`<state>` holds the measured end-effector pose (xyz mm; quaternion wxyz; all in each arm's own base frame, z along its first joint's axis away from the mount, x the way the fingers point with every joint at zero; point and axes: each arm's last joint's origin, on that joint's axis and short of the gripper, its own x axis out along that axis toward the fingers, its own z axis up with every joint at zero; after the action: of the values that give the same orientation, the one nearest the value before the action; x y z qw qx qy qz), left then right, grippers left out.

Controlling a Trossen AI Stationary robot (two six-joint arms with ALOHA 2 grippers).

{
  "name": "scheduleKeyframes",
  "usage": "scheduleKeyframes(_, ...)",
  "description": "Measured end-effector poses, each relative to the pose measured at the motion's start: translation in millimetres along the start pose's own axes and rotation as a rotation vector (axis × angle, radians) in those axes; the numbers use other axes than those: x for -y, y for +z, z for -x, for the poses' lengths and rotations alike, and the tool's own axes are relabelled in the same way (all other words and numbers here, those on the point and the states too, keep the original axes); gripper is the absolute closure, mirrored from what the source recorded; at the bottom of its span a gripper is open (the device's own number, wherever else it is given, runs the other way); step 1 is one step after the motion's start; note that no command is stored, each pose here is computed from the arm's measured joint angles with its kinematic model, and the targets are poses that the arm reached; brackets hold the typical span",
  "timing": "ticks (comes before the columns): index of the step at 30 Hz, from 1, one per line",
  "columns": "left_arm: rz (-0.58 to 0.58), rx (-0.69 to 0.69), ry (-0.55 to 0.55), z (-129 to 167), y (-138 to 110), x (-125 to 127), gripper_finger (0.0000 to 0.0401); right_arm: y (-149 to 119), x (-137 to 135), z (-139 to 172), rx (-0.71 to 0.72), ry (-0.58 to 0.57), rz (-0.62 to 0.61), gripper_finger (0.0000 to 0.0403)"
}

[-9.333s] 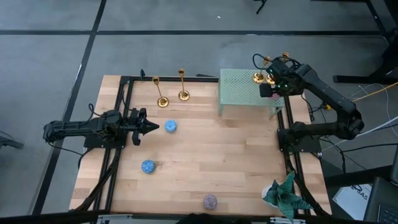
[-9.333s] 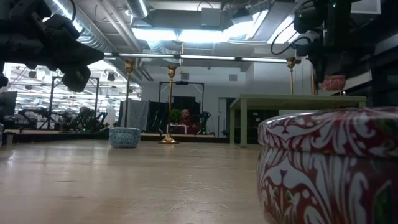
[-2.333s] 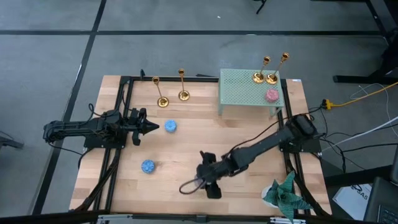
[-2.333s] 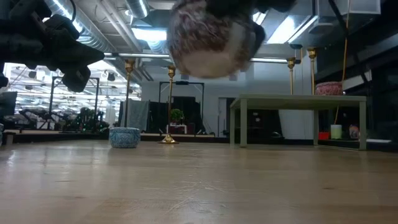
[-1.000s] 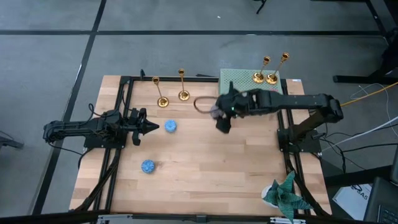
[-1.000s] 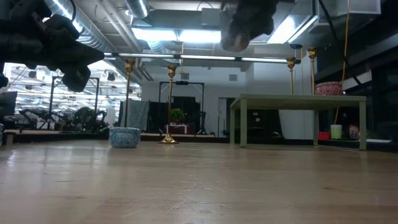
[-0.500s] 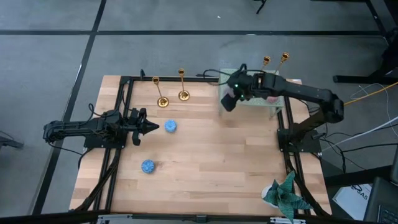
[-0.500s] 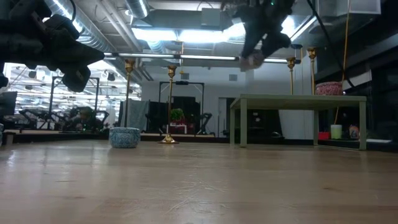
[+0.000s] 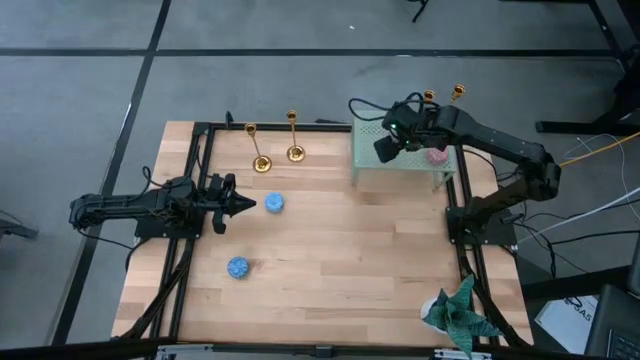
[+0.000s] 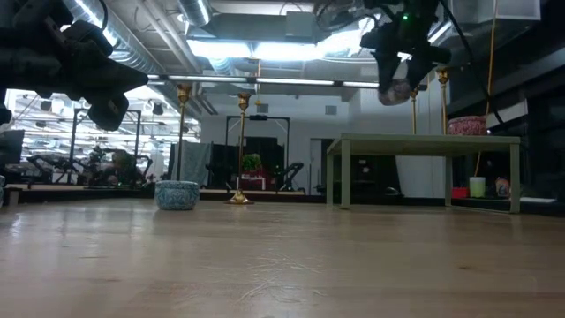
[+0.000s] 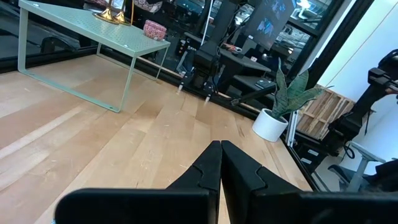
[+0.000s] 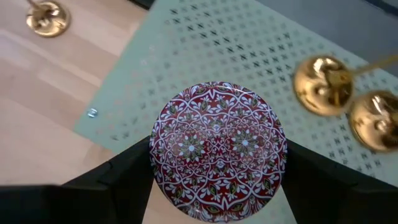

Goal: Pick & Place candle stick holders
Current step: Put the red scented candle on the shelf

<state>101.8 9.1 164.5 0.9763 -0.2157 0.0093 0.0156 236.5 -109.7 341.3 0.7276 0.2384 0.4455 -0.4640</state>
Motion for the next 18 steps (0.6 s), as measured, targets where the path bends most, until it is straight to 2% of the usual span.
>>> scheduleKeyframes(11, 0.0, 0.0, 0.0, 0.0, 0.1, 0.1, 0.0395, -32.3, 22.9, -13.2, -0.004, -0.049, -0.138, 0.0104)
scheduleKeyframes(18, 0.0, 0.0, 0.0, 0.0, 0.0, 0.0, 0.0395, -39.7, 38.1, -30.0, -0.039, -0.103, -0.142, 0.01)
